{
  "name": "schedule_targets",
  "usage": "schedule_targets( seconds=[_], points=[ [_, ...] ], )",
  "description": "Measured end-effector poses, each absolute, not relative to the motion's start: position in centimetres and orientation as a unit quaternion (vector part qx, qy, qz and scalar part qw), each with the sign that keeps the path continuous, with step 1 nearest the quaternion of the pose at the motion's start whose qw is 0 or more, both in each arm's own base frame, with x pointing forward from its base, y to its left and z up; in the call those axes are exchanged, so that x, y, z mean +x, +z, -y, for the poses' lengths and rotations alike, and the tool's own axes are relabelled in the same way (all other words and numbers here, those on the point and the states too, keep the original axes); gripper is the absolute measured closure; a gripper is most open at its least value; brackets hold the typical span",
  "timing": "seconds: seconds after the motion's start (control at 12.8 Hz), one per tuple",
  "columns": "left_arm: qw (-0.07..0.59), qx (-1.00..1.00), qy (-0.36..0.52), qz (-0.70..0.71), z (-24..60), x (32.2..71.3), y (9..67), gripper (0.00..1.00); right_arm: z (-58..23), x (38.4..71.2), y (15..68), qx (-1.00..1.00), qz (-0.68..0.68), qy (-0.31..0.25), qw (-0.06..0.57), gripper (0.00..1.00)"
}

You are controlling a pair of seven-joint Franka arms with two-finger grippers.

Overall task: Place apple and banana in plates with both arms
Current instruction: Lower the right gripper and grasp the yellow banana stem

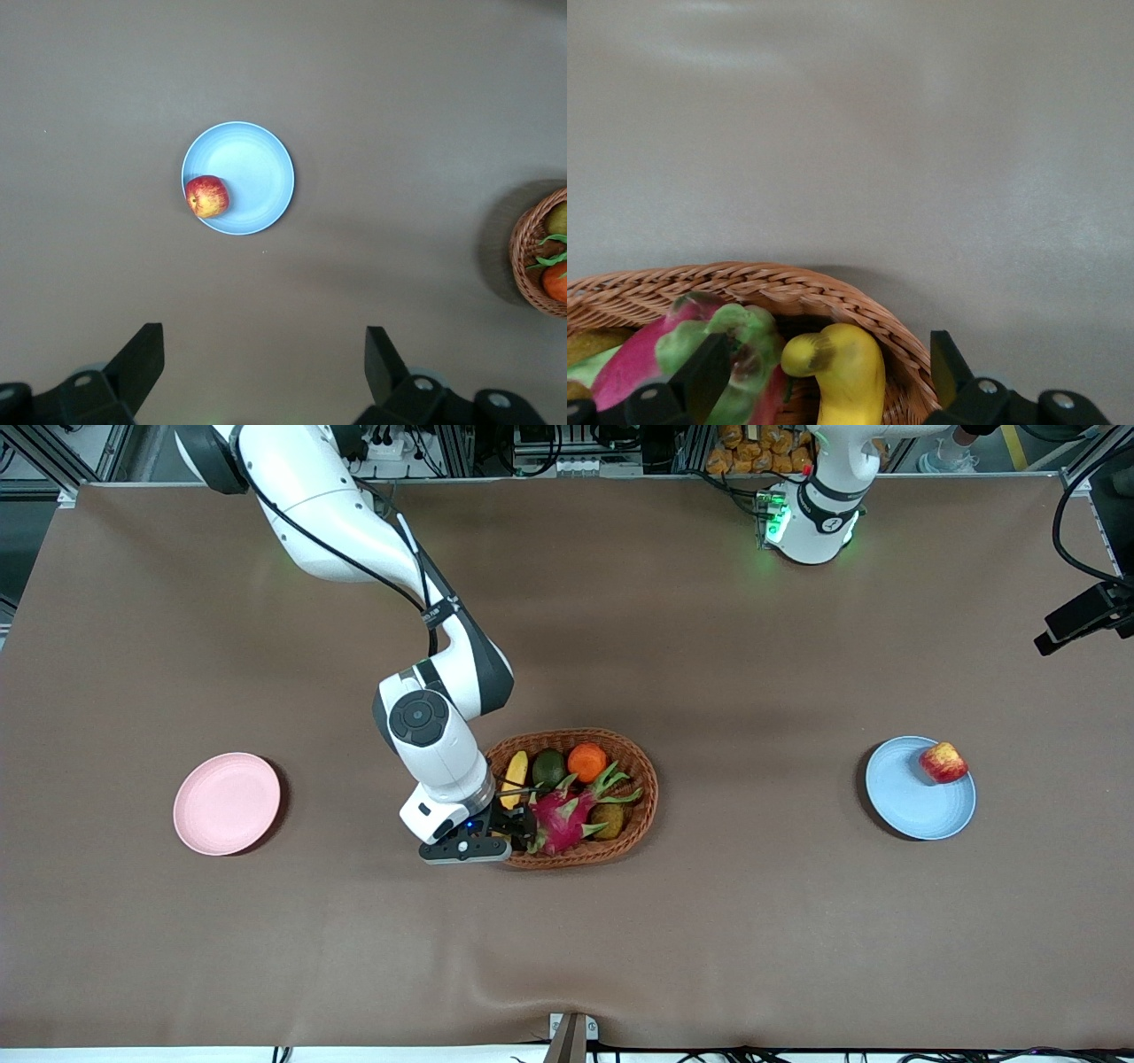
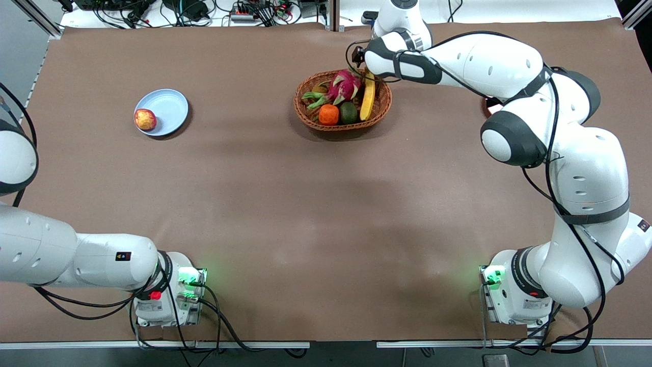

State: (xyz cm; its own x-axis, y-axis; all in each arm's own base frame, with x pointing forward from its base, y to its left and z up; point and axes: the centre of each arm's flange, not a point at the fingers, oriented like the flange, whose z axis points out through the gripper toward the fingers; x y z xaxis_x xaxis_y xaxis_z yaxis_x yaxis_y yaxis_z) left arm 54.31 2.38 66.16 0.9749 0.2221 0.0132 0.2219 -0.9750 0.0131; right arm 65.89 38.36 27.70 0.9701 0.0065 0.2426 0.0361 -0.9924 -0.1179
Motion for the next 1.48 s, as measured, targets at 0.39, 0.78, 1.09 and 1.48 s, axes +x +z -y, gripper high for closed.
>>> schedule_targets(
  seconds=[0.39, 0.78, 1.09, 1.48],
  points=[
    [0.006, 0.994, 0.006, -0.112, -2.4, 54.3, 66.0, 0.0, -38.0, 65.8, 26.4, -0.992, 0.002, -0.113, 0.055, 0.09],
    [0.006, 0.994, 0.006, -0.113, -2.5, 54.3, 66.0, 0.0, -37.9, 65.7, 25.7, -0.993, -0.019, -0.107, 0.054, 0.22],
    [0.005, 0.994, 0.0, -0.112, -2.4, 54.2, 65.8, 0.0, -38.1, 65.4, 24.6, -0.992, -0.053, -0.101, 0.054, 0.3],
    [0.005, 0.995, -0.001, -0.099, -1.0, 54.3, 65.7, 0.0, -38.4, 65.3, 24.8, -0.992, -0.053, -0.103, 0.053, 0.43]
  ],
)
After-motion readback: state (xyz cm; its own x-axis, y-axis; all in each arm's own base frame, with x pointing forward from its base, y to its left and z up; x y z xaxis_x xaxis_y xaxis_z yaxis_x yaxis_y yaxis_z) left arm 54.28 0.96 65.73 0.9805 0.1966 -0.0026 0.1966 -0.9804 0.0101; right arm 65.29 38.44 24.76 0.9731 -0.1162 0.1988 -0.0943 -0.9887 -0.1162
